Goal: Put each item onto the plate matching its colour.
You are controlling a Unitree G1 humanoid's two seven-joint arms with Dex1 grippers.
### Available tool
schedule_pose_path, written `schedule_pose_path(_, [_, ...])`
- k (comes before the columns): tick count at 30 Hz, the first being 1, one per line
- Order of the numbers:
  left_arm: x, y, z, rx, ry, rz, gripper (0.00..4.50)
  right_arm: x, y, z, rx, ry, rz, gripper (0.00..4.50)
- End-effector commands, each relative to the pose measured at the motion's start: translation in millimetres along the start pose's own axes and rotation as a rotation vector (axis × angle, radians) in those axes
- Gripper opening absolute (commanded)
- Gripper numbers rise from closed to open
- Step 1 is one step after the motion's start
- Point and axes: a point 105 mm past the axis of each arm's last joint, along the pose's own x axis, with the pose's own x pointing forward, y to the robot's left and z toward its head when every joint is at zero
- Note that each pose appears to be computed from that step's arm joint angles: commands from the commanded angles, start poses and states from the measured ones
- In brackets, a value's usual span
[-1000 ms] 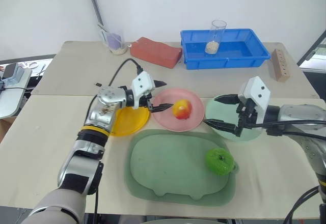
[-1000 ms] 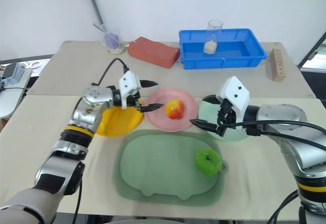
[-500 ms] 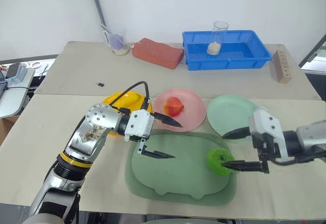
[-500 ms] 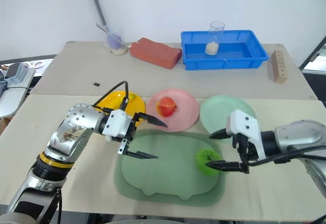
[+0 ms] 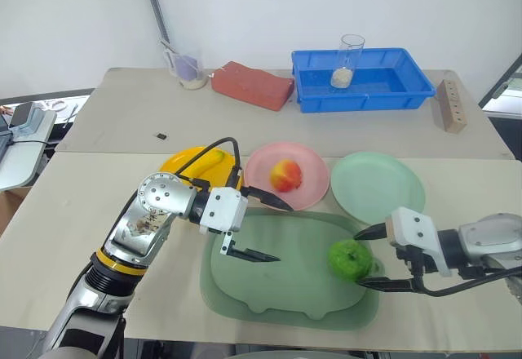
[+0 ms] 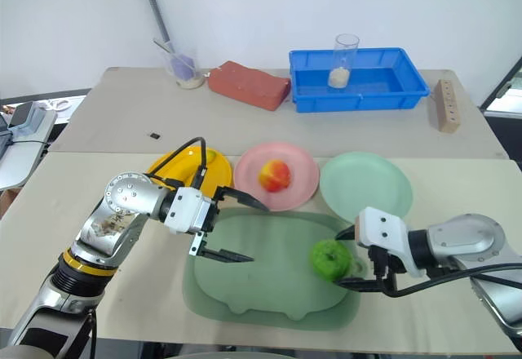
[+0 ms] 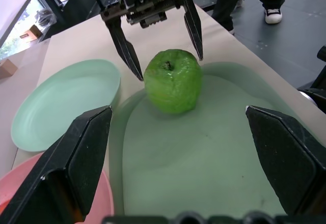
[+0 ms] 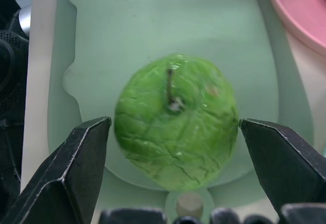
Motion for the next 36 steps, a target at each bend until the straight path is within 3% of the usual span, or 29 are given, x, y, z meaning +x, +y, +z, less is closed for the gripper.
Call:
schedule_pose_path(1, [3.1,-2.7,9.1,0.036,-0.013,-0.004,4.44,4.2,-5.0,8.6,-0.060,-0.023,-0.021,4.50])
schedule_pose_path(4, [3.4,-4.7,9.4,0.032,-0.013,-0.003,4.44,7.3,-6.5,11.7,-0.057,-0.042,-0.021,4.50])
schedule_pose_path(9, [1.1,-2.3,8.9,0.023,-0.018,0.021,4.50,2.9,-10.0,13.7,-0.052,-0.047,-0.020,2.96])
schedule_pose_path(12, [-0.6,-0.8,7.5,0.024,-0.012,0.028,4.50,0.6,-10.0,17.1,-0.033,-0.065,-0.018,2.45])
schedule_pose_path(18, [-10.6,10.1,3.3,-0.018,0.015,0.063,4.50,-12.8,-26.7,27.3,0.022,-0.112,-0.082,2.33])
schedule_pose_path(23, [-25.4,54.6,6.9,-0.147,-0.042,0.256,4.50,-46.8,-84.0,39.3,0.098,-0.206,-0.325,2.32])
schedule_pose_path(29, [-18.7,76.0,13.4,-0.235,-0.119,0.356,4.50,-60.1,-143.2,15.8,0.200,-0.164,-0.606,2.32])
schedule_pose_path(36, [-9.8,78.7,11.7,-0.232,-0.119,0.377,4.50,-43.9,-160.8,-11.1,0.301,-0.098,-0.633,2.32])
